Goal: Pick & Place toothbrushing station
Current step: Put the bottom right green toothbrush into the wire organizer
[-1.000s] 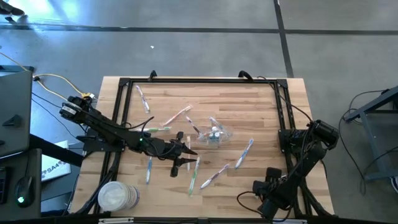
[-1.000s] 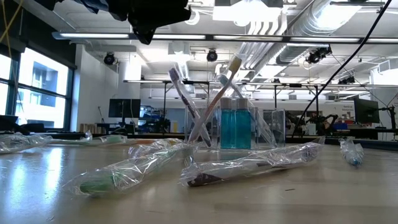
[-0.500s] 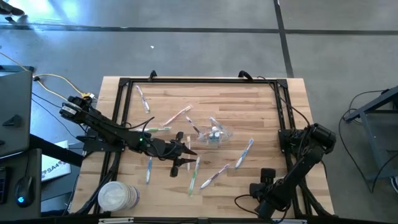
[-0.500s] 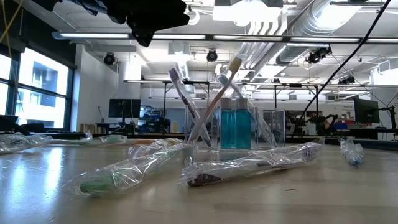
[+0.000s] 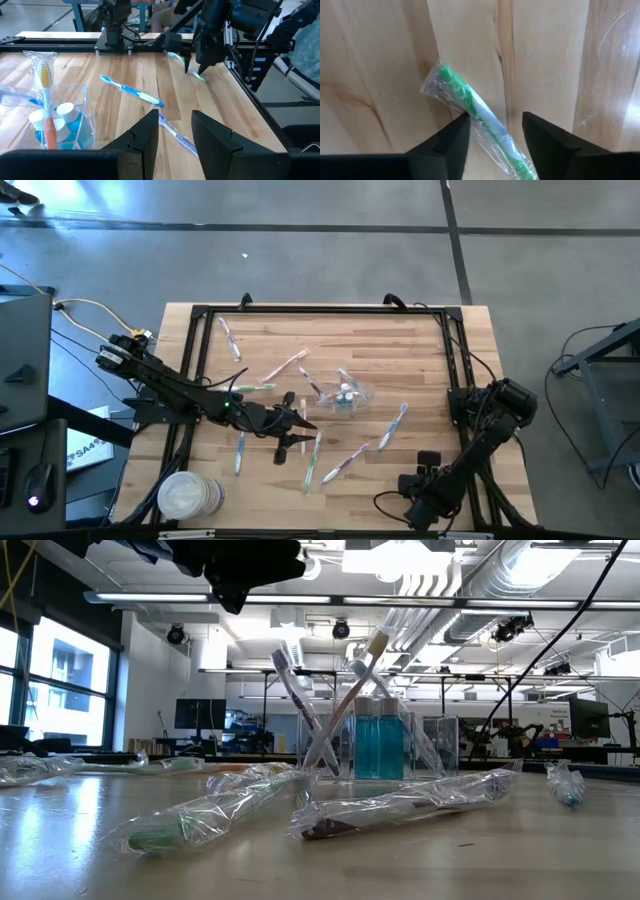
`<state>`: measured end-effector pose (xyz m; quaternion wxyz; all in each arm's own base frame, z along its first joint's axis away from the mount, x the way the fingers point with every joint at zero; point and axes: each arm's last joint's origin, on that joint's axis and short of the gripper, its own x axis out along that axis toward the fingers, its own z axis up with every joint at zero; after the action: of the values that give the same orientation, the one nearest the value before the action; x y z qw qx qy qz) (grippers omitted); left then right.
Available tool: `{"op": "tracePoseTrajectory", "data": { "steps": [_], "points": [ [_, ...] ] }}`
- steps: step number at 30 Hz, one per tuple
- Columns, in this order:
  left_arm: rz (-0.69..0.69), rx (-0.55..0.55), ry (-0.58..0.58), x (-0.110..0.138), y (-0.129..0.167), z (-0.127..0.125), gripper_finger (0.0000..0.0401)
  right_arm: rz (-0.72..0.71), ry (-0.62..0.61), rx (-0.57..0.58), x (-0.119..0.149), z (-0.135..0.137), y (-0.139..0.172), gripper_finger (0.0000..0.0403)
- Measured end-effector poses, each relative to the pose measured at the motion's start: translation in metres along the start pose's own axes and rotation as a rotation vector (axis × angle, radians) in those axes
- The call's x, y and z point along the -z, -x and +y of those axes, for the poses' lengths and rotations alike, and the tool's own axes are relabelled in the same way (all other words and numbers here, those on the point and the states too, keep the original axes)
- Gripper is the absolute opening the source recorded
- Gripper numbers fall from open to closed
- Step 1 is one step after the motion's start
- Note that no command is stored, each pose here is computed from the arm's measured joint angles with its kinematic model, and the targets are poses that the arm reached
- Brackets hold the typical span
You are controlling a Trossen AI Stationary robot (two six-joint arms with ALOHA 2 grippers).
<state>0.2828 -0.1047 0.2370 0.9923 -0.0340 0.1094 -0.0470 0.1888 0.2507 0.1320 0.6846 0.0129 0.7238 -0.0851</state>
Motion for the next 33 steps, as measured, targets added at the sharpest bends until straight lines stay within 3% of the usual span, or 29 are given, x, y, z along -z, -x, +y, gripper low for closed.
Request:
{"op": "tracePoseTrajectory", "data": {
  "steps": [10,19,25,33],
  "points": [
    [-0.003,0.000,0.031,0.000,0.000,0.000,0.0118,-0.032,0.086,-0.039,-0.006,0.002,-0.001,0.0022],
    [-0.001,0.000,0.030,0.000,0.000,0.000,0.0118,-0.060,0.055,-0.005,-0.015,-0.005,0.000,0.0017],
    [0.001,0.000,0.031,0.000,0.000,0.000,0.0118,-0.058,-0.024,0.091,-0.014,-0.018,0.008,0.0017],
    [-0.003,0.000,0.052,0.000,0.000,0.000,0.0118,-0.322,0.056,0.104,-0.023,0.004,0.058,0.0016]
  ]
}}
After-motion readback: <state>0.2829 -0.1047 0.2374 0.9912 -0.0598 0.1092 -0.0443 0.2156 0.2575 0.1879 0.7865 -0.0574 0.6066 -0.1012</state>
